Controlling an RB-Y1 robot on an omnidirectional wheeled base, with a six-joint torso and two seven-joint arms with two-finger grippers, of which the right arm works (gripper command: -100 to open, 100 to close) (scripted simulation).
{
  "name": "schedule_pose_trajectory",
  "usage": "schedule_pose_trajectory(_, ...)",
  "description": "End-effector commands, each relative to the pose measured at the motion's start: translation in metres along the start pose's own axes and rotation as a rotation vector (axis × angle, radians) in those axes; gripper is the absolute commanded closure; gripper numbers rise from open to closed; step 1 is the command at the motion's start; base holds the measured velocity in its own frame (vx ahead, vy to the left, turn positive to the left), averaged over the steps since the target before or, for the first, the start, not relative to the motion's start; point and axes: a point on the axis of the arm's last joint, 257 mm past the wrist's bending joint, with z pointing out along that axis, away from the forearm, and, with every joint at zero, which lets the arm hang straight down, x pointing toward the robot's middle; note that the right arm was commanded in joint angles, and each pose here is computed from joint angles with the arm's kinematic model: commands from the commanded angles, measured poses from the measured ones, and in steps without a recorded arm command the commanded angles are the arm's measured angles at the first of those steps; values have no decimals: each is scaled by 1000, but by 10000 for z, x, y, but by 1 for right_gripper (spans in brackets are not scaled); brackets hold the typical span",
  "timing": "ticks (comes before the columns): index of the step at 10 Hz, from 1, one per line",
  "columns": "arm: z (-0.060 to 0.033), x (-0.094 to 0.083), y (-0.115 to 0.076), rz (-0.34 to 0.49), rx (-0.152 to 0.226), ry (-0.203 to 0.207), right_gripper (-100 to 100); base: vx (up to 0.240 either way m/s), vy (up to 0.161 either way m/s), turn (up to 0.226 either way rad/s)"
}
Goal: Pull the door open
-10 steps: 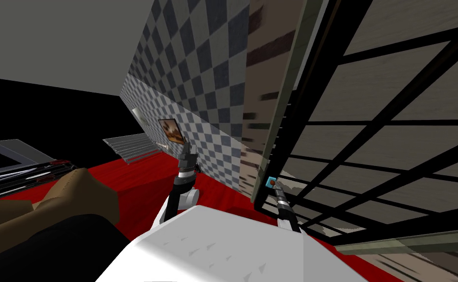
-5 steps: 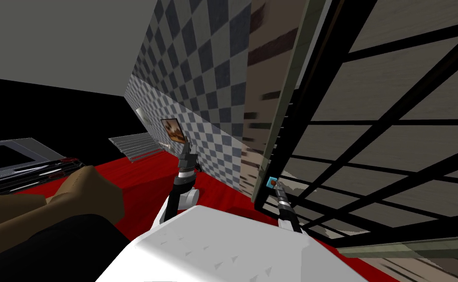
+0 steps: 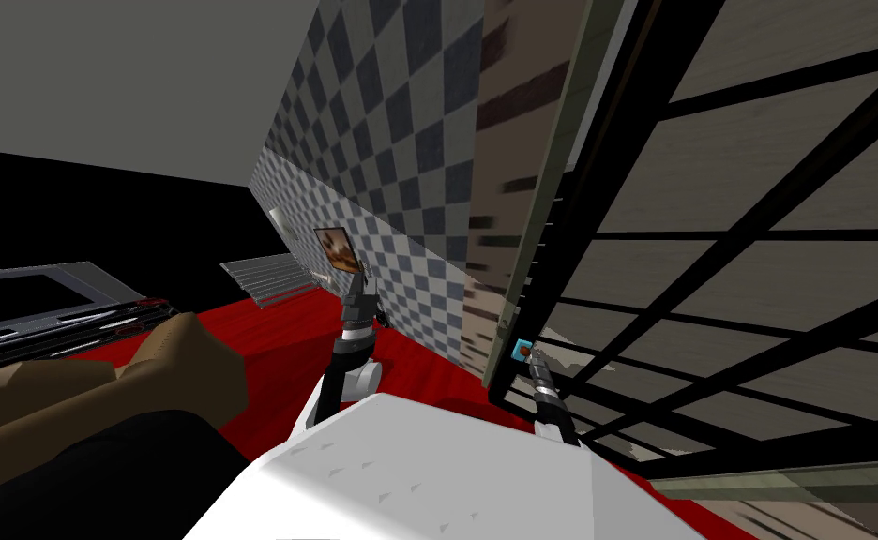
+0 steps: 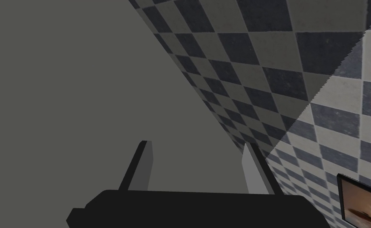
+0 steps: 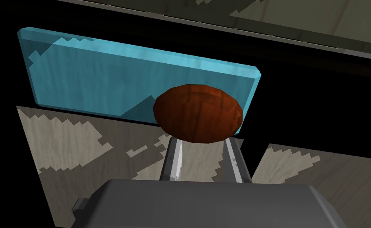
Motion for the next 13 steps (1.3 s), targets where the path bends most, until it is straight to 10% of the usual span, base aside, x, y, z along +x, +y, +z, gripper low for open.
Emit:
schedule_pose_trajectory(1,-17,291,32,23,3,35,100,12,-5,-14)
schedule_pose_trajectory(13,-13,180,56,164,-4,11,100,-17,-7,33)
